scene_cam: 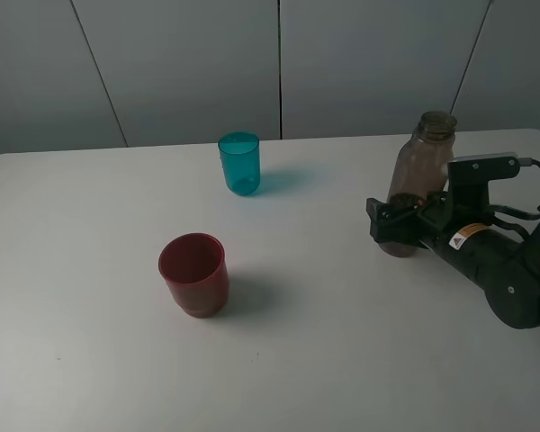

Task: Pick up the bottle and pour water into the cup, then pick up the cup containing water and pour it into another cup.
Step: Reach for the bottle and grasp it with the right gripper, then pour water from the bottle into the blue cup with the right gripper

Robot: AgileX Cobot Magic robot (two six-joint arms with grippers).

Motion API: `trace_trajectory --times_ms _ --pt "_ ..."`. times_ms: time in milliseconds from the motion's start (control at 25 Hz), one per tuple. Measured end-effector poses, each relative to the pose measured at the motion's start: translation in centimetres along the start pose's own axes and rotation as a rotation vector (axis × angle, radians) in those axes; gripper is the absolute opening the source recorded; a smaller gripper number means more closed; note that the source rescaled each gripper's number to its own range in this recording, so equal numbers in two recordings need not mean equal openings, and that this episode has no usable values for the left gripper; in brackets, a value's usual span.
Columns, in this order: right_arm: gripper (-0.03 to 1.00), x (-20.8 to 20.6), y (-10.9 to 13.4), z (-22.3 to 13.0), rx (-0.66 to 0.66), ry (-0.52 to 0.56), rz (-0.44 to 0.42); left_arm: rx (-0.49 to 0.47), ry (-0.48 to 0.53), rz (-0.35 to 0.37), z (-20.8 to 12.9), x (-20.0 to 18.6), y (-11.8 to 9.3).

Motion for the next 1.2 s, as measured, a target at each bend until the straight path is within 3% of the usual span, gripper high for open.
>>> trace_trajectory --times_ms 560,640,680,760,1200 --pt "0.98 0.00 -0.04 0.00 -0.016 0.000 -0.002 0.000 0.000 0.000 0.00 0.00 0.00" --pt "0.78 0.00 -0.08 0.00 -0.015 0.000 -0.004 0.000 0.000 0.000 0.00 0.00 0.00" --pt "0.59 0.00 -0.08 0.00 -0.015 0.000 -0.004 0.000 0.000 0.000 0.00 0.00 0.00" --pt "0.04 0.00 -0.08 0.00 -0.020 0.000 -0.004 0.000 0.000 0.000 0.00 0.00 0.00" --pt "0.02 0.00 -0.08 0.05 -0.012 -0.003 -0.004 0.000 0.000 0.000 0.00 0.00 0.00"
Point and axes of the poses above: a point on each arm's last joint axis where the gripper is mounted, x pointing out along that axis toward the gripper, y along the wrist's bending axis when the last joint is at zero, z = x × y, the point moved 9 cm from there along x, pointing out along that axis toward the gripper, and after that the axes turned 4 degrees about -x, right-handed, at the moved point
